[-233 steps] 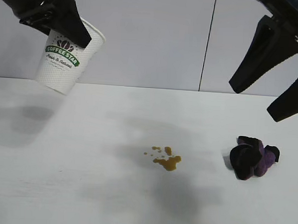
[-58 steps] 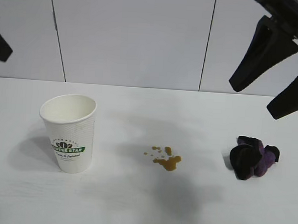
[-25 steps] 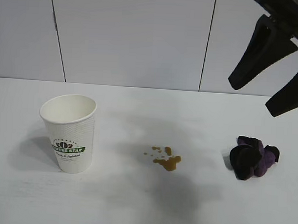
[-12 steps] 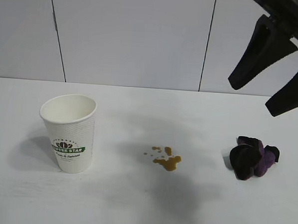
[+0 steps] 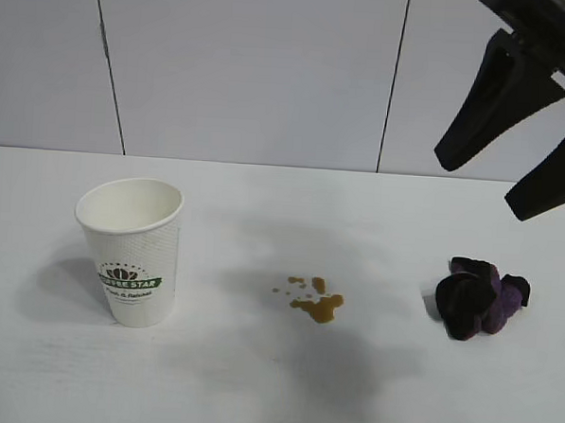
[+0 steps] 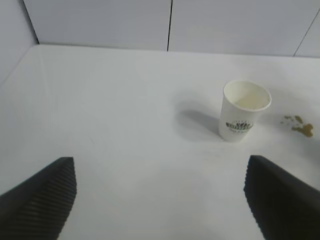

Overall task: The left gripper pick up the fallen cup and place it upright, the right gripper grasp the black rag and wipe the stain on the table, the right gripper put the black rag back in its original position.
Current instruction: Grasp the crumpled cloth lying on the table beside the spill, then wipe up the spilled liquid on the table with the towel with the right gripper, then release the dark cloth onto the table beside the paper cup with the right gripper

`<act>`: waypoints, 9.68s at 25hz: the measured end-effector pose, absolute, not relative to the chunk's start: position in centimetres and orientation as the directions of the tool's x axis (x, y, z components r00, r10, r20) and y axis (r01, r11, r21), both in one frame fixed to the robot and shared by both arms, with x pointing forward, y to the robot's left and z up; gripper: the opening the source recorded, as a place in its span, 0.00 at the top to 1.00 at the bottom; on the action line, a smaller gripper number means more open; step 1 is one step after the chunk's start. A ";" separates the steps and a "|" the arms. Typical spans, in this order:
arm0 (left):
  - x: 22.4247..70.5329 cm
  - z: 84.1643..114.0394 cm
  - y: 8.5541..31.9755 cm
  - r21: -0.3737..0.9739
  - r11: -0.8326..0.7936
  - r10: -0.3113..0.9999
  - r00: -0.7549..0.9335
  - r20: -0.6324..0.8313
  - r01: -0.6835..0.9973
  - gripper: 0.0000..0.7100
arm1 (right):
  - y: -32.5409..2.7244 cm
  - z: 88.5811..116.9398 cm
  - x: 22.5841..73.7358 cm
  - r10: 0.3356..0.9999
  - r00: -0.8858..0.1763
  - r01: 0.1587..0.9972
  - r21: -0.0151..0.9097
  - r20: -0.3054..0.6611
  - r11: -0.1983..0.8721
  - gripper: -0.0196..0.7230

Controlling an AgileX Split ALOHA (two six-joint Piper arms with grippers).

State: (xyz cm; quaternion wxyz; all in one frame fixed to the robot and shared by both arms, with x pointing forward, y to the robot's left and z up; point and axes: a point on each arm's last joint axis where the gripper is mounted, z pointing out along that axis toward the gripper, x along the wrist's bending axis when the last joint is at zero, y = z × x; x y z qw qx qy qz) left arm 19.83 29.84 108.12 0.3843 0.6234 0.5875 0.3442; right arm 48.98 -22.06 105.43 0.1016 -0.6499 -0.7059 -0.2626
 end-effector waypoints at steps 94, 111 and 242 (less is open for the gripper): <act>23.0 104.1 30.0 0.856 -0.038 0.998 0.055 0.011 0.515 0.07 | -13.2 96.0 57.2 0.887 -0.194 0.961 0.261 0.418 0.087 0.84; 23.0 104.1 30.0 0.856 -0.038 0.998 0.055 0.011 0.515 0.07 | -8.5 91.4 56.5 0.890 -0.278 0.941 0.289 0.362 0.176 0.84; 23.0 104.1 30.0 0.856 -0.038 0.998 0.055 0.011 0.515 0.07 | -16.4 91.5 59.6 0.952 -0.263 0.965 0.030 0.158 0.262 0.23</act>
